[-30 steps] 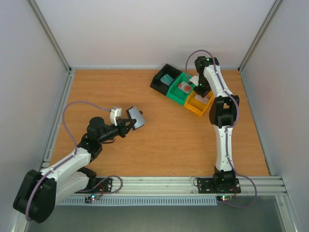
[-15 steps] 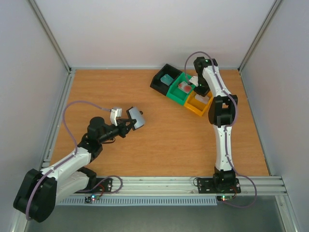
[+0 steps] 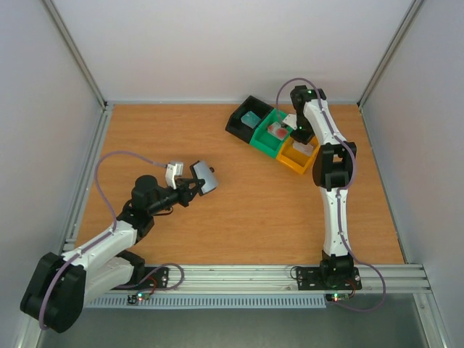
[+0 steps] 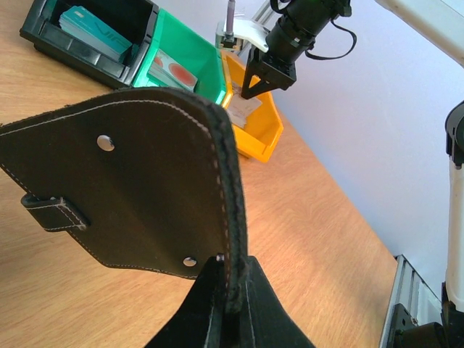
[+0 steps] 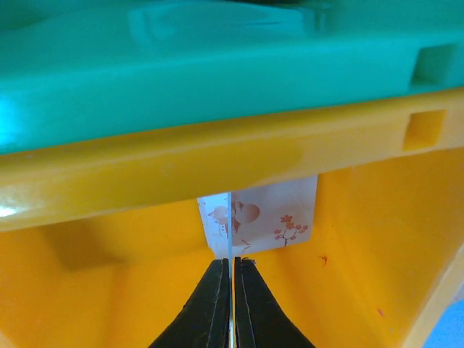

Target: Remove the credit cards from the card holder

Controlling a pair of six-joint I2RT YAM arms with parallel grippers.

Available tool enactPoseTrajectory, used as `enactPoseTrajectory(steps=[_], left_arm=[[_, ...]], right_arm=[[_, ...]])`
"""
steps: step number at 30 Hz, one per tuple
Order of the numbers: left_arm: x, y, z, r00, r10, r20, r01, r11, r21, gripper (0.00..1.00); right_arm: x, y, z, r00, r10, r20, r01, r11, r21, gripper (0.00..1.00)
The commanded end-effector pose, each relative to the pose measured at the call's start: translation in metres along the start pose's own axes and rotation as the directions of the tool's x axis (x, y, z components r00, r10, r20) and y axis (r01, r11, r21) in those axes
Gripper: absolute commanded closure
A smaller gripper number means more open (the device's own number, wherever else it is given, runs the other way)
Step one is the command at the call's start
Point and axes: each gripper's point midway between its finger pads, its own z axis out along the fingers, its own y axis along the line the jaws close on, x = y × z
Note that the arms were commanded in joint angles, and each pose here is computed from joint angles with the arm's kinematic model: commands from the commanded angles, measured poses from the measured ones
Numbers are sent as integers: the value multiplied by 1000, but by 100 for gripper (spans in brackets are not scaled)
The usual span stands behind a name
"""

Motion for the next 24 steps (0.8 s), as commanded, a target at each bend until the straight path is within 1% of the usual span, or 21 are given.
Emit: enactPoseTrajectory(steps=[1, 7, 14, 16, 19, 24], left_arm=[[-10, -4, -1, 998, 49, 50, -50, 999, 16, 100], [-11, -5, -2, 997, 52, 53, -53, 998, 21, 100], [-10, -6, -1, 997, 50, 54, -51, 998, 25, 100], [-11, -6, -2, 997, 51, 55, -52, 998, 26, 100], [-11, -7, -2, 997, 55, 57, -57, 998, 28, 100], [-12, -7, -3, 996, 60, 60, -61, 998, 27, 100]], right_arm=[[3, 0, 6, 1000, -26, -11, 26, 1000, -7, 96], [2, -23, 8, 999, -3, -35, 7, 994, 109, 94], [2, -47, -18, 1000, 26, -7, -23, 974, 227, 90], [1, -46, -21, 1000, 22, 8, -23, 975, 221, 90], [-3, -35, -17, 999, 7, 34, -13, 986, 166, 90], [-2, -37, 0, 1000, 13, -6, -11, 983, 182, 89]])
